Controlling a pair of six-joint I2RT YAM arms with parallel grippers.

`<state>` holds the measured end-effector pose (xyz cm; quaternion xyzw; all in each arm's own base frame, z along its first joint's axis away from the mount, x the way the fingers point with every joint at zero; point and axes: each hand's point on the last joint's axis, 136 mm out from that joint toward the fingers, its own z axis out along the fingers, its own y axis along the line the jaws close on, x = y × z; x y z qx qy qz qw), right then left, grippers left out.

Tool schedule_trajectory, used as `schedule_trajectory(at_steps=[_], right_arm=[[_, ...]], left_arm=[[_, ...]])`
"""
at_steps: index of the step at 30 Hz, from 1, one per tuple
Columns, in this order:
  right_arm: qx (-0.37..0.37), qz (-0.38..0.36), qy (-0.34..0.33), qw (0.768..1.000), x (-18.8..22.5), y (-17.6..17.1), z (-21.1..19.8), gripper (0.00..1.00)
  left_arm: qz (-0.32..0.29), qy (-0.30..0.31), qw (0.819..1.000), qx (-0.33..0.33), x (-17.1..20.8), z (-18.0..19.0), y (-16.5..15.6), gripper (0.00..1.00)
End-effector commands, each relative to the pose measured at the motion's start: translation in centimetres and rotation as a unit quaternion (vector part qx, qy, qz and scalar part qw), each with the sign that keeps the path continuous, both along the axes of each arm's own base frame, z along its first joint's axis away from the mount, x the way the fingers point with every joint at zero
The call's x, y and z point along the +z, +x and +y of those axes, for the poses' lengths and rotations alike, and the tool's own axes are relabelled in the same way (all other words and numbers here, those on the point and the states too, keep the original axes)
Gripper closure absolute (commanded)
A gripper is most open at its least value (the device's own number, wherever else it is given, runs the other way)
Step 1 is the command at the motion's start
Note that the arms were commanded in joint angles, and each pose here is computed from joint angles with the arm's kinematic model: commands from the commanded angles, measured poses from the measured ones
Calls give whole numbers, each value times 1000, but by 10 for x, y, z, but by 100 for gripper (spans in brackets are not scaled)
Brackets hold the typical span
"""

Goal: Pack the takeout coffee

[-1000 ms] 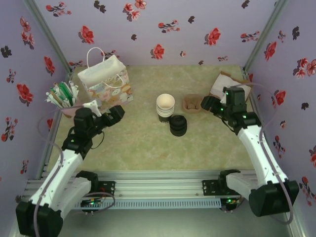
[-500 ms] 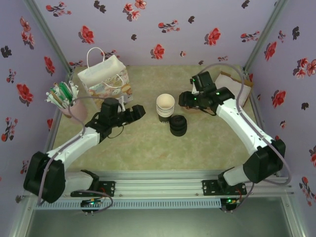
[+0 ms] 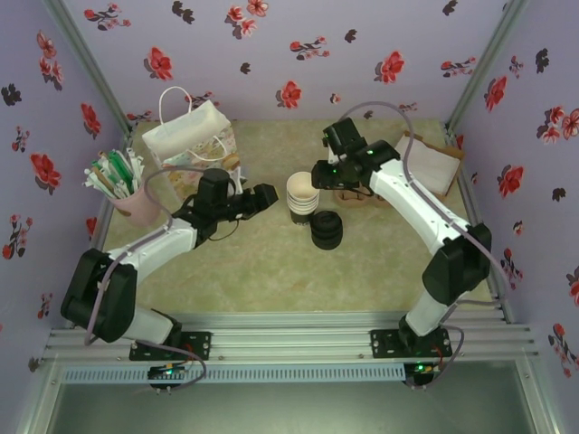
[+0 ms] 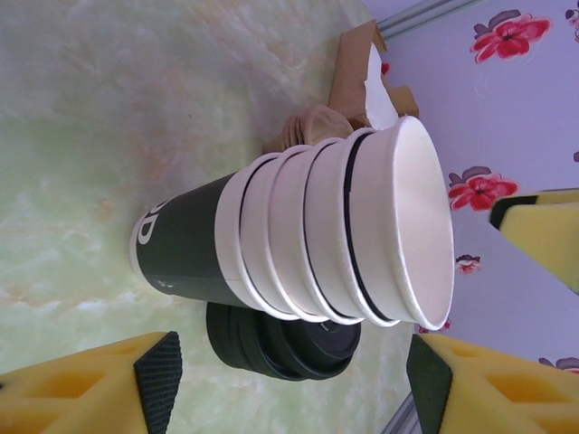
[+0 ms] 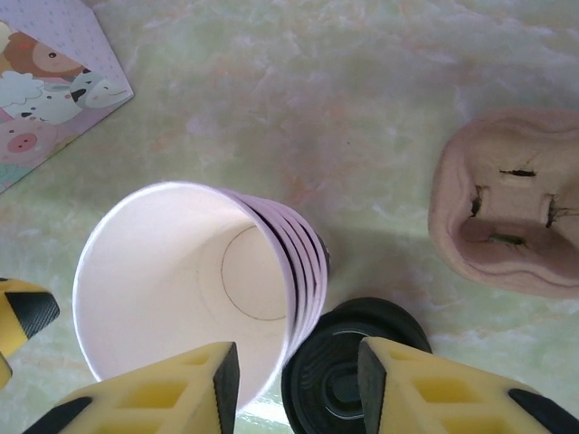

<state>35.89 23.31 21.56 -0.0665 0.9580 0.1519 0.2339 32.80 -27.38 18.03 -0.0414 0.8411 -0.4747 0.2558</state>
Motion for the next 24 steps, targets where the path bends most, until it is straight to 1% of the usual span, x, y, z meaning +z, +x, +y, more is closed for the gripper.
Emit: schedule_trajectory(at_steps=[1, 8, 15, 19, 24], right_arm=[[12, 4, -23, 1000, -2, 1, 5, 60], [13, 12, -39, 999, -12, 4, 8, 67], [14, 18, -43, 999, -17, 4, 8, 73], [15, 21, -42, 999, -19, 4, 10, 75], [15, 24, -38, 999, -21, 4, 12, 80]], left_arm=[[-18, -21, 999, -20, 17, -13, 3, 34], [-9, -28, 999, -33, 9, -22, 8, 38], [-5, -40, 998, -45, 5, -30, 11, 39], [-4, -41, 998, -48, 3, -32, 10, 39], [-4, -40, 998, -50, 2, -32, 9, 39]])
